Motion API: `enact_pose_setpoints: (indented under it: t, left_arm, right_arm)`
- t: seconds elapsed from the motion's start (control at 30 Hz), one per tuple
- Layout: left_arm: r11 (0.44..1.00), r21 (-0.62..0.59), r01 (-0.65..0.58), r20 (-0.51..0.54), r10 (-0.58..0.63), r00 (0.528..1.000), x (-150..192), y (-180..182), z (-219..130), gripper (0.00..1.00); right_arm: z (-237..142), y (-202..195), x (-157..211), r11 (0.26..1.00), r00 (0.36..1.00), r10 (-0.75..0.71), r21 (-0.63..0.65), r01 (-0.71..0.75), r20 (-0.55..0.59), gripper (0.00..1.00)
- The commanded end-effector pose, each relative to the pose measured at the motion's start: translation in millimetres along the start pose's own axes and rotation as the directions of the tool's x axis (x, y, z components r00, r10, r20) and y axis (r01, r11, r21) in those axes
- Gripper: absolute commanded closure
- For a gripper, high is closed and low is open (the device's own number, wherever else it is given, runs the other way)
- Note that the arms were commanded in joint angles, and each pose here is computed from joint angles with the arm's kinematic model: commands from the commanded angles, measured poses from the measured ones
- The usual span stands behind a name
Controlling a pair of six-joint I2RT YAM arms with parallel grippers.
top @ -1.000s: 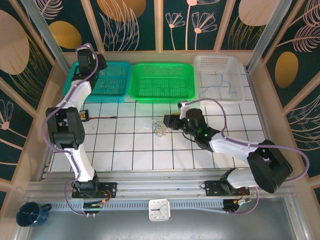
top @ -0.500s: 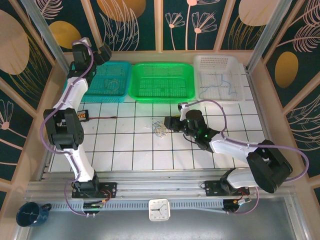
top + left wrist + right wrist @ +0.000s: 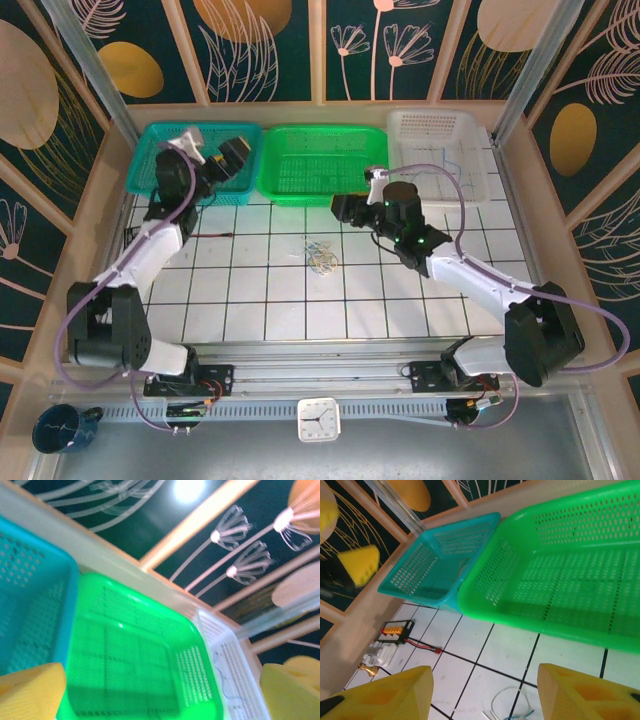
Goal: Untangle the cables
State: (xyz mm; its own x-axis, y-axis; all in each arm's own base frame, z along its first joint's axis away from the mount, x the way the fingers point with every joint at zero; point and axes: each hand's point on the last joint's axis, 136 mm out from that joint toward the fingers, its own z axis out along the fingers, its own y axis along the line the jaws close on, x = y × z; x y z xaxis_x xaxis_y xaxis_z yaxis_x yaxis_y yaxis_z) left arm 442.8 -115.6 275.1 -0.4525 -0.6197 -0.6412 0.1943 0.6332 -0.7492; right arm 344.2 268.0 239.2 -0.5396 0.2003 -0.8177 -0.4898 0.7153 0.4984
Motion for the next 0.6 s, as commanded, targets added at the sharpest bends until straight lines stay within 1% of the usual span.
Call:
enact_pose_setpoints:
  t: [0.0,0.13,0.23,0.33,0.43,0.57]
  left_arm:
    - [0.992,0.105,0.070,0.032,-0.073,0.997,15,-21,-20,0.01]
    - [0.988,0.097,0.122,-0.022,-0.121,0.992,62,-16,-30,0.01]
    - [0.984,0.083,0.155,-0.064,-0.150,0.987,94,-12,-35,0.01]
    - [0.975,0.070,0.210,-0.100,-0.203,0.974,122,-1,-40,0.01]
    - [0.971,0.046,0.234,-0.120,-0.227,0.966,137,11,-44,0.01]
    - [0.972,0.029,0.235,-0.125,-0.230,0.965,144,18,-47,0.01]
  right_arm:
    - [9,-3,11,1.000,0.997,-0.019,-0.005,0.018,-0.078,0.42]
    - [23,-10,36,1.000,0.986,-0.001,-0.018,-0.002,-0.164,0.41]
    - [37,-16,64,0.999,0.970,0.015,-0.027,-0.022,-0.244,0.41]
    - [47,-26,90,1.000,0.952,0.014,-0.008,-0.017,-0.304,0.40]
    - [52,-33,114,1.000,0.935,0.019,0.002,-0.019,-0.354,0.41]
    - [55,-31,132,1.000,0.923,0.023,-0.005,-0.027,-0.385,0.41]
